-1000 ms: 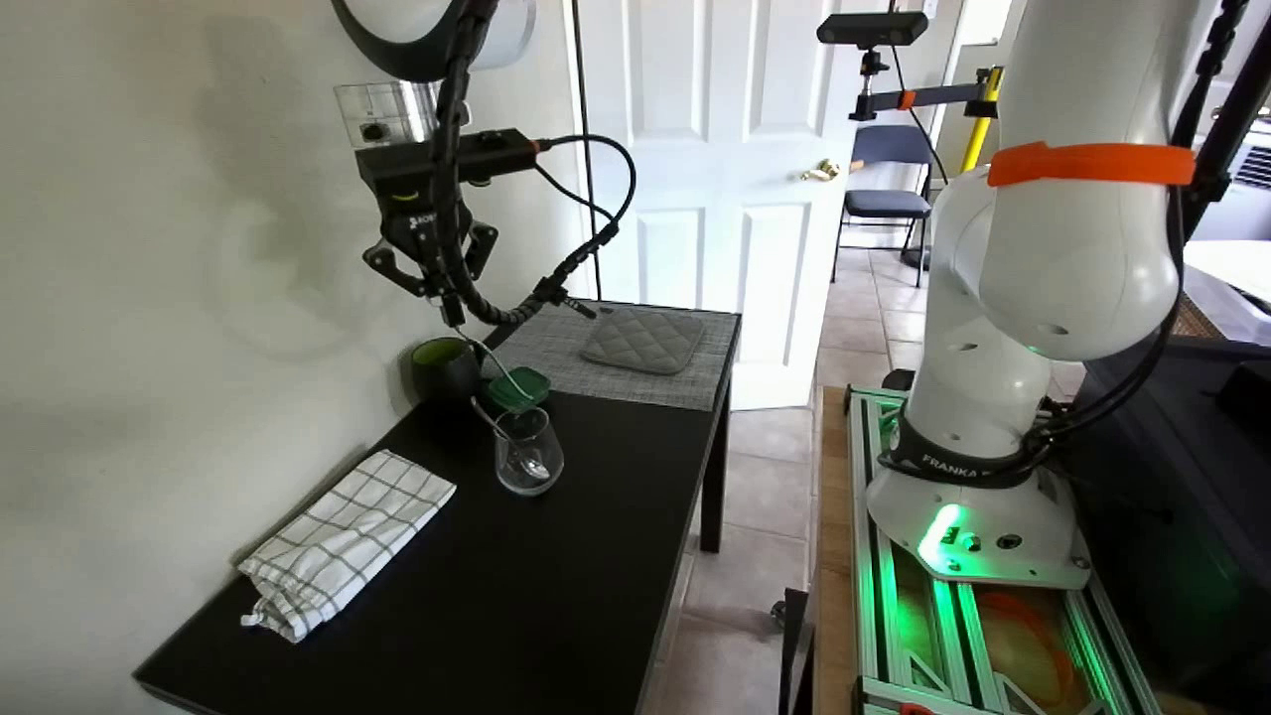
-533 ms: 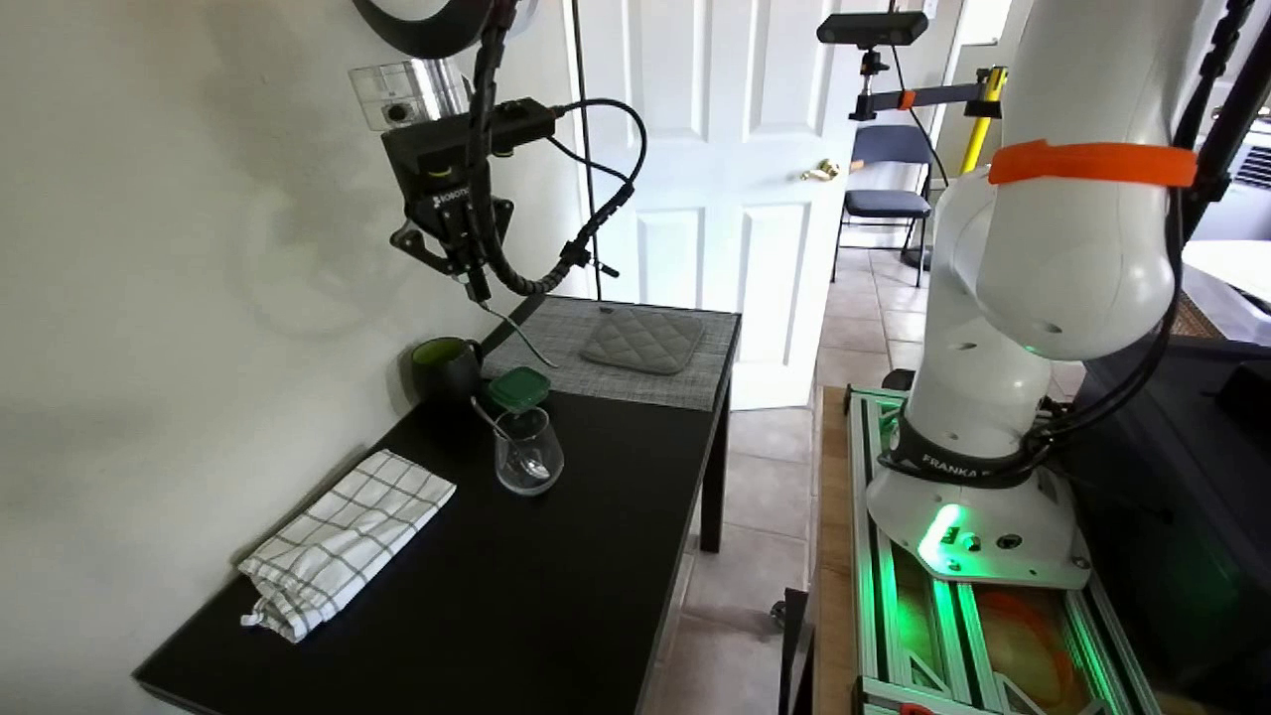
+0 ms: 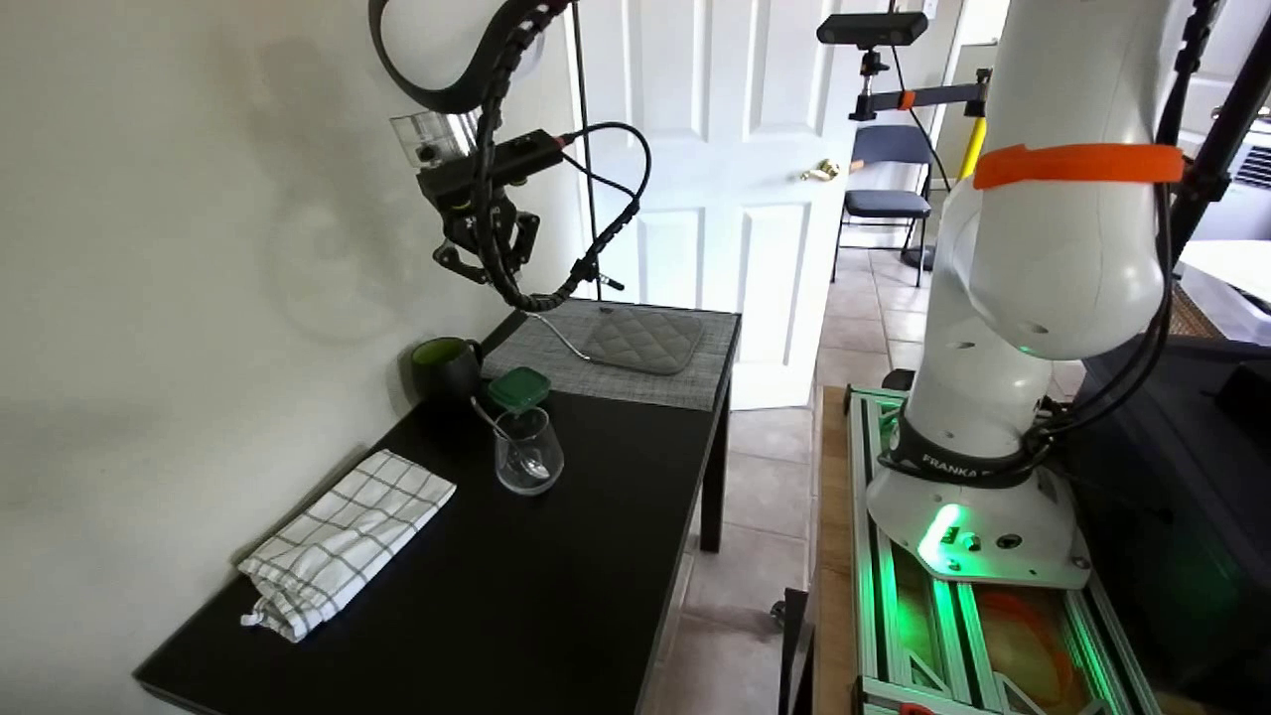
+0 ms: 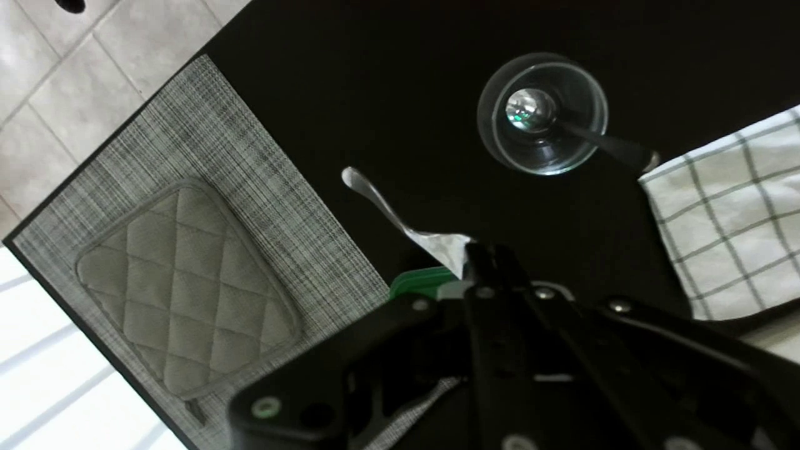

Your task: Take the fork and spoon out of the glass cup

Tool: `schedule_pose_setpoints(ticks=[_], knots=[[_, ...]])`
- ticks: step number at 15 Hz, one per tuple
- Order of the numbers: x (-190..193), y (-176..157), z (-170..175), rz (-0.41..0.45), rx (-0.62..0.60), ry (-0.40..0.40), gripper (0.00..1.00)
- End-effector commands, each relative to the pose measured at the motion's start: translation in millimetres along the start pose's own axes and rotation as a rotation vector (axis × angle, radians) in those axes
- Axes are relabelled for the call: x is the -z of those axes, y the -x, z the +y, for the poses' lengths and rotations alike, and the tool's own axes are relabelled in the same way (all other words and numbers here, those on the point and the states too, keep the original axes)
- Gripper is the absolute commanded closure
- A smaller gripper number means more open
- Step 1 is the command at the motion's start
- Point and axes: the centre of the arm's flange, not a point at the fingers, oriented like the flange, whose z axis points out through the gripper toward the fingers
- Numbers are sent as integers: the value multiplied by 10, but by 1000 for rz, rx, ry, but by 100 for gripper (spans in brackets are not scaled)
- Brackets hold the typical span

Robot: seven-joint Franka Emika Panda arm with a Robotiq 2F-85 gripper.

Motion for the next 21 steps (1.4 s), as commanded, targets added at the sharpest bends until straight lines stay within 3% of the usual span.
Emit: schedule_pose_setpoints(ticks=[1,5,9,17,21], knots=[[-294,-342,-24,-46,-138,36,99],[-674,-504,7,-115,-212,58,99],[-1097,-515,18,-197,-181,68,99],[-1750,-607,109,-269,-225,128,99],[-1955,-659,76,-294,-256,120,99]])
